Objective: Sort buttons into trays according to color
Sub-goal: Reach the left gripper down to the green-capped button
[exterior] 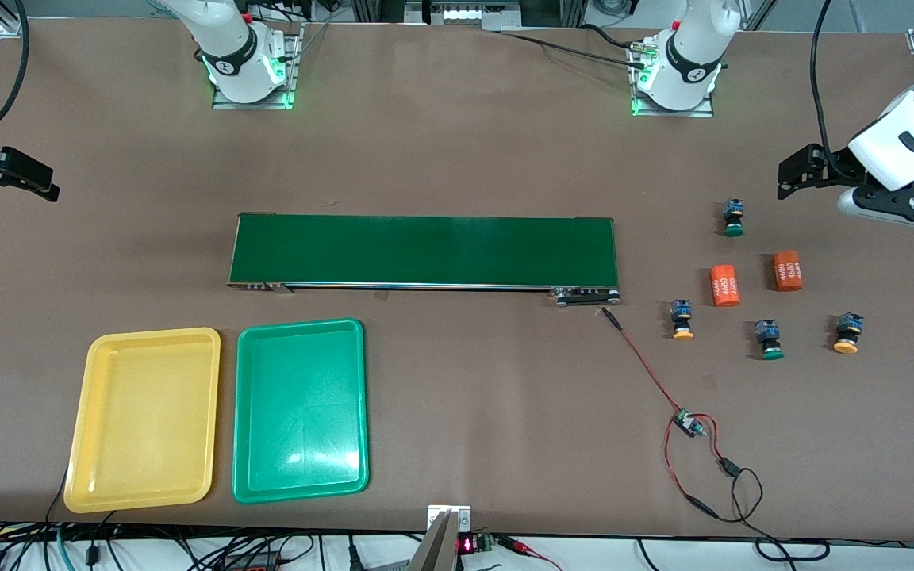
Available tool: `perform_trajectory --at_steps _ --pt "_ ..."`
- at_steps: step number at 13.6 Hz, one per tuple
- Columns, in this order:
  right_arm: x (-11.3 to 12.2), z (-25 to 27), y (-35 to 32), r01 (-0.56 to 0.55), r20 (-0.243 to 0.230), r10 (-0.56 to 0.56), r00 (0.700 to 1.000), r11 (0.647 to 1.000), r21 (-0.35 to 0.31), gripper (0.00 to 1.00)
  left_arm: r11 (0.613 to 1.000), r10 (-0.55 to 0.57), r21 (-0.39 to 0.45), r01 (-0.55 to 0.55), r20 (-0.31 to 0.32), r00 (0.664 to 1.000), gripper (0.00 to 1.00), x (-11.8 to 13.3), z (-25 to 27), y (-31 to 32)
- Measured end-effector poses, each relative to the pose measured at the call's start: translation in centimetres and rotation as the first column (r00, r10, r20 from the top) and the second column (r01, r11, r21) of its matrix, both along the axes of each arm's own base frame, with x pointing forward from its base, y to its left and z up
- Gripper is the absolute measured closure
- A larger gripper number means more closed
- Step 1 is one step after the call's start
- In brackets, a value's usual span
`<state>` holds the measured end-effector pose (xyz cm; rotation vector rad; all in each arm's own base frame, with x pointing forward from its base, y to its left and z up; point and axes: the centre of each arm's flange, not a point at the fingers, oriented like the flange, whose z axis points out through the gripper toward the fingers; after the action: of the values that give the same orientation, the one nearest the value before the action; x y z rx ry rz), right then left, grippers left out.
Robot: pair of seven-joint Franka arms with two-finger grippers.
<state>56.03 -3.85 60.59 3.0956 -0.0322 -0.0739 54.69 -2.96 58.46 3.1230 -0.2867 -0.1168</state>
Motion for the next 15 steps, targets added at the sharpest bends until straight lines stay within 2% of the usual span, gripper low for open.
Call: perform_trajectory --at_steps 7,15 --pt "0.0 0.0 0.0 0.0 0.001 0.0 1.0 1.0 0.0 0.0 1.0 0.0 0.0 0.0 -0.001 1.0 0.0 0.0 0.0 0.0" --pt "0.0 0.0 0.0 0.0 0.002 0.0 1.0 1.0 0.0 0.0 1.0 0.0 0.005 0.0 -0.034 0.999 0.0 0.6 -1.4 0.0"
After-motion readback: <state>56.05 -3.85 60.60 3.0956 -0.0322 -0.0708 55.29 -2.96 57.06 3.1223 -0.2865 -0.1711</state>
